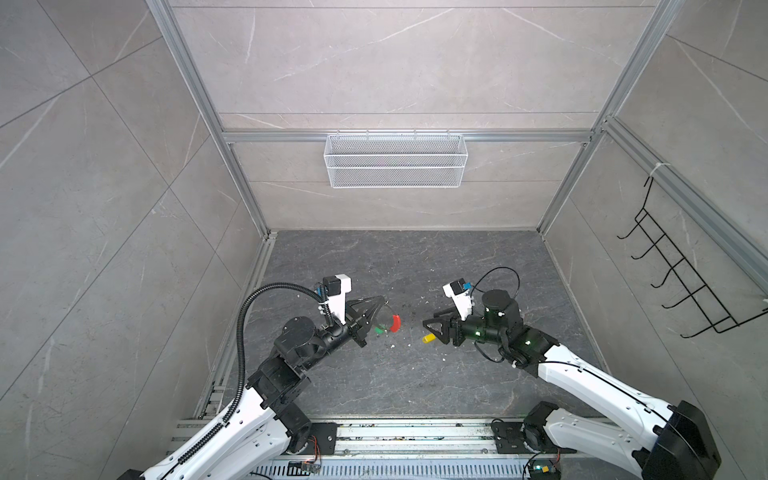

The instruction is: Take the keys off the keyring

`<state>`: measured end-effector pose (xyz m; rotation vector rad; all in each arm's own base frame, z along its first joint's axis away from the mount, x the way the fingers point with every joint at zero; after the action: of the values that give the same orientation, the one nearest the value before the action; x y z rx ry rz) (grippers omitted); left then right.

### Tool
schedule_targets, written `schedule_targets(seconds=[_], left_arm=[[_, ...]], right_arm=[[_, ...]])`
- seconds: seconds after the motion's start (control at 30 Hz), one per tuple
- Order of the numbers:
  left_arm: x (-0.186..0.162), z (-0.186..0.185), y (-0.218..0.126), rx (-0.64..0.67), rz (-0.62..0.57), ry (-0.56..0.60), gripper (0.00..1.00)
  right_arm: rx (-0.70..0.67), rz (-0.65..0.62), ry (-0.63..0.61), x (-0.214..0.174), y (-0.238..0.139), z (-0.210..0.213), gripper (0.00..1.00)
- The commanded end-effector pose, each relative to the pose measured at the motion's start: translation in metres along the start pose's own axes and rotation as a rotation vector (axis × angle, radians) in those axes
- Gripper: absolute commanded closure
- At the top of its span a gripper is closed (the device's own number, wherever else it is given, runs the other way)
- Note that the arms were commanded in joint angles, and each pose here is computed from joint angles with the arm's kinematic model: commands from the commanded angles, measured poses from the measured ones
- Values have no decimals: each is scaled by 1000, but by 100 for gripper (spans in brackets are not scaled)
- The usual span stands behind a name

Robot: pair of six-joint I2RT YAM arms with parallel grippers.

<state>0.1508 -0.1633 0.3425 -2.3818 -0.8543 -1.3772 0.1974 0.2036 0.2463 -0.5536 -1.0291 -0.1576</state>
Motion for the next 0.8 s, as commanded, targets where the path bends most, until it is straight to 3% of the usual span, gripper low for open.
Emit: schedule_targets(seconds=[0.0,0.03,0.2,0.77], left_arm=[[23,-15,-3,-38,-70,11,100],[23,-16,-3,-43,-69,13,100],[25,-19,-2,-62,-65,11,100],[24,-21,4,-99,-51,-12,100]], right_arm=[[137,-40,-104,14,-1,32,35],[145,-41,-141,16,0,41,29],[175,-59,-265,25,0,72,26],[125,-81,-350,57,23,95,27]])
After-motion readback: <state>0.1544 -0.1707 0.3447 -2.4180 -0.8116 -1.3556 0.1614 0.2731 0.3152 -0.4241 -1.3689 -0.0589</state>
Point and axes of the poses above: each gripper's point midway between its finger pads, its own y axis out along the fingers, its own z axis along the line the jaws close on, x = y × z, the point moved 8 cm from there along -y, back along the fingers, and after that the axes turned 6 degrees about -y, right-handed, at the moved point
